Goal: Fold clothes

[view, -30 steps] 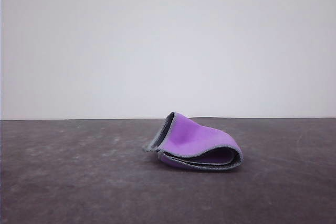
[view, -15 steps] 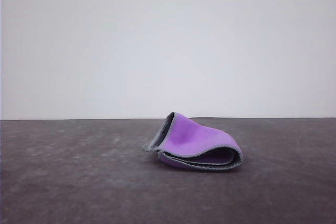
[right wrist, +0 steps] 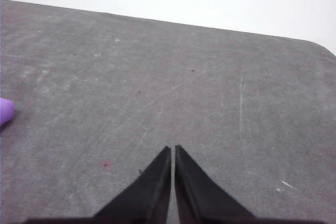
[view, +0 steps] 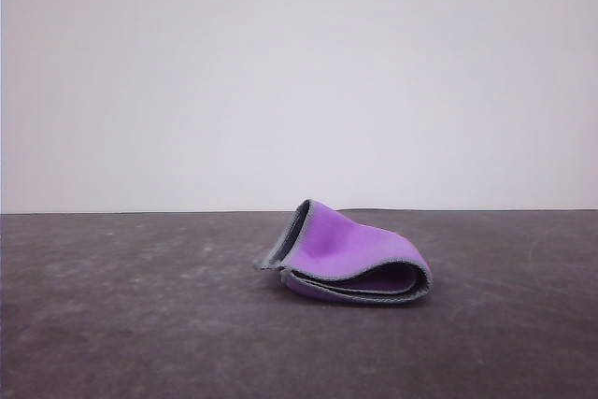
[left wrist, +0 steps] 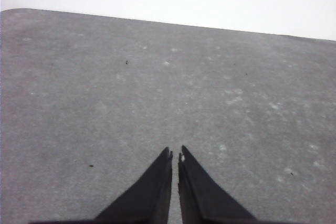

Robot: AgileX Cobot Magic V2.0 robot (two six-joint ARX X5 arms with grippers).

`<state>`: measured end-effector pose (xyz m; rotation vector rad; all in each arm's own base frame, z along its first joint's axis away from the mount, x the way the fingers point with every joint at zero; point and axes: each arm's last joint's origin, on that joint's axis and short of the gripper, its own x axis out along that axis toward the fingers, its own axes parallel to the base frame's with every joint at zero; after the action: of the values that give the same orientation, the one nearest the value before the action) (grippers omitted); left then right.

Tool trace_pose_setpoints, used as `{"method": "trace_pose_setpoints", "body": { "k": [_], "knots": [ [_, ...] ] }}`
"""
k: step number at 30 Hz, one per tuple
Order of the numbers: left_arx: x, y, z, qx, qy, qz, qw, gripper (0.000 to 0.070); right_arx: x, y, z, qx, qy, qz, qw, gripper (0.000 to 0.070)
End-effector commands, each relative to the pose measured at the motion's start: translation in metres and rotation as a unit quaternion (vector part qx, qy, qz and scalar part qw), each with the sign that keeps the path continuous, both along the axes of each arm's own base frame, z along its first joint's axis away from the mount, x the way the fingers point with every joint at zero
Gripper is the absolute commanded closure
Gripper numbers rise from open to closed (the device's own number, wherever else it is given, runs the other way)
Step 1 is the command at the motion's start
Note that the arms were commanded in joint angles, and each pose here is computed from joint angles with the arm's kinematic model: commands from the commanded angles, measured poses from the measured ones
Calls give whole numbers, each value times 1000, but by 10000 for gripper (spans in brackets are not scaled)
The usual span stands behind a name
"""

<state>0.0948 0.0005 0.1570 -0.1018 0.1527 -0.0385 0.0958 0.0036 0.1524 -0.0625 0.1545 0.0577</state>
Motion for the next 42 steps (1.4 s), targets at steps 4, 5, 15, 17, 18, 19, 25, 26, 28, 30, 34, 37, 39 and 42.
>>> {"method": "trace_pose_setpoints", "body": {
  "k": [4, 5, 15, 17, 18, 19, 25, 26, 28, 30, 34, 37, 39, 42],
  "knots": [
    [1, 0, -7, 0, 13, 2, 1000, 694, 0, 0, 0, 7, -4, -3, 1000, 693],
    [1, 0, -7, 0, 13, 2, 1000, 694, 0, 0, 0, 7, -4, -3, 1000, 693],
    [1, 0, -7, 0, 13, 2, 1000, 694, 0, 0, 0, 7, -4, -3, 1000, 693],
    [1, 0, -7, 0, 13, 2, 1000, 694, 0, 0, 0, 7, -4, -3, 1000, 693],
    [1, 0, -7, 0, 13, 2, 1000, 694, 0, 0, 0, 6, -4, -3, 1000, 693],
    [1, 0, -7, 0, 13, 2, 1000, 694, 0, 0, 0, 7, -4, -3, 1000, 693],
    [1, 0, -7, 0, 13, 2, 1000, 694, 0, 0, 0, 7, -4, -3, 1000, 693],
    [1, 0, -7, 0, 13, 2, 1000, 694, 0, 0, 0, 7, -4, -3, 1000, 693],
    [1, 0, -7, 0, 13, 2, 1000, 694, 0, 0, 0, 7, -4, -3, 1000, 693],
    [1, 0, -7, 0, 13, 2, 1000, 694, 0, 0, 0, 7, -4, -3, 1000, 693],
    [1, 0, -7, 0, 13, 2, 1000, 694, 0, 0, 0, 7, -4, -3, 1000, 693],
    [1, 0, -7, 0, 13, 2, 1000, 694, 0, 0, 0, 7, -4, -3, 1000, 693],
    [1, 0, -7, 0, 13, 2, 1000, 694, 0, 0, 0, 7, -4, -3, 1000, 693],
    [1, 0, -7, 0, 13, 2, 1000, 694, 0, 0, 0, 7, -4, -3, 1000, 693]
  ]
}}
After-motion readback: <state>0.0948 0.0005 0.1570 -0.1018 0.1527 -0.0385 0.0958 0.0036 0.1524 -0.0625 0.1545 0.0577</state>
